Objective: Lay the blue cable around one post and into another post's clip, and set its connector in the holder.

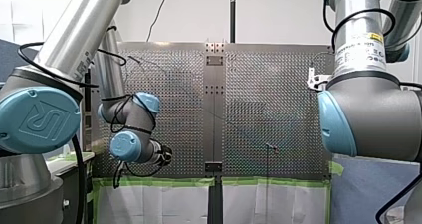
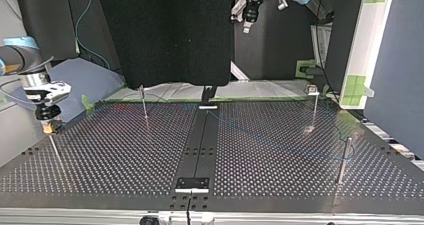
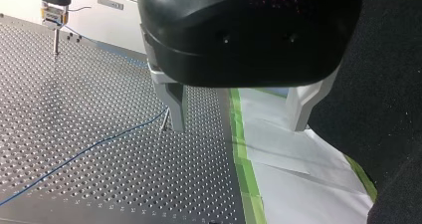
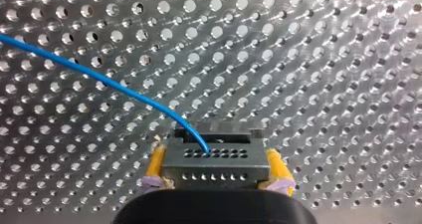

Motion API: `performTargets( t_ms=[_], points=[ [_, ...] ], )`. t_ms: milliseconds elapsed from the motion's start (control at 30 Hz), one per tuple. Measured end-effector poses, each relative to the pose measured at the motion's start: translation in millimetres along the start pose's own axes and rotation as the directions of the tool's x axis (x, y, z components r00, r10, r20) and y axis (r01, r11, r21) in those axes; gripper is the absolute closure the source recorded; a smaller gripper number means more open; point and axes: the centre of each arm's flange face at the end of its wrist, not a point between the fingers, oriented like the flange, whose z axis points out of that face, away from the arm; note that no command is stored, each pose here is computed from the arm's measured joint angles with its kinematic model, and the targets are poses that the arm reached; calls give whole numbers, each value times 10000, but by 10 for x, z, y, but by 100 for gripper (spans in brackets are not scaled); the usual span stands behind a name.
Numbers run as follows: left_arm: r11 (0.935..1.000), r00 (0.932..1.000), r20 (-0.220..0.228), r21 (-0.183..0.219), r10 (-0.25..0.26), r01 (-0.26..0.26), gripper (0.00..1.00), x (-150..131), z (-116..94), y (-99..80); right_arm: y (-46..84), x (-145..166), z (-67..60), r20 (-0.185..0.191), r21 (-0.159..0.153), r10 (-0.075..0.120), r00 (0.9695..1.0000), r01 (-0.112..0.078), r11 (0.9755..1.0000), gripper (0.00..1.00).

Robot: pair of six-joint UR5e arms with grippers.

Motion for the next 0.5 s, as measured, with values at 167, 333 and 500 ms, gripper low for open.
performTargets(
  t_ms=[167, 333, 500],
  points=[
    [10000, 10000, -4, -1, 2, -2, 0, 0, 0, 0, 8, 24, 10, 19, -3, 14, 10000, -14, 10000, 100],
    [10000, 10000, -3, -4, 0, 0, 0, -1, 2, 1, 10, 25, 11, 34, -5, 23, 10000, -23, 10000, 100],
    [10000, 10000, -3, -10, -2, 2, 0, -1, 3, 2, 11, 21, 14, 36, -4, -43, 10000, 43, 10000, 100]
  ],
)
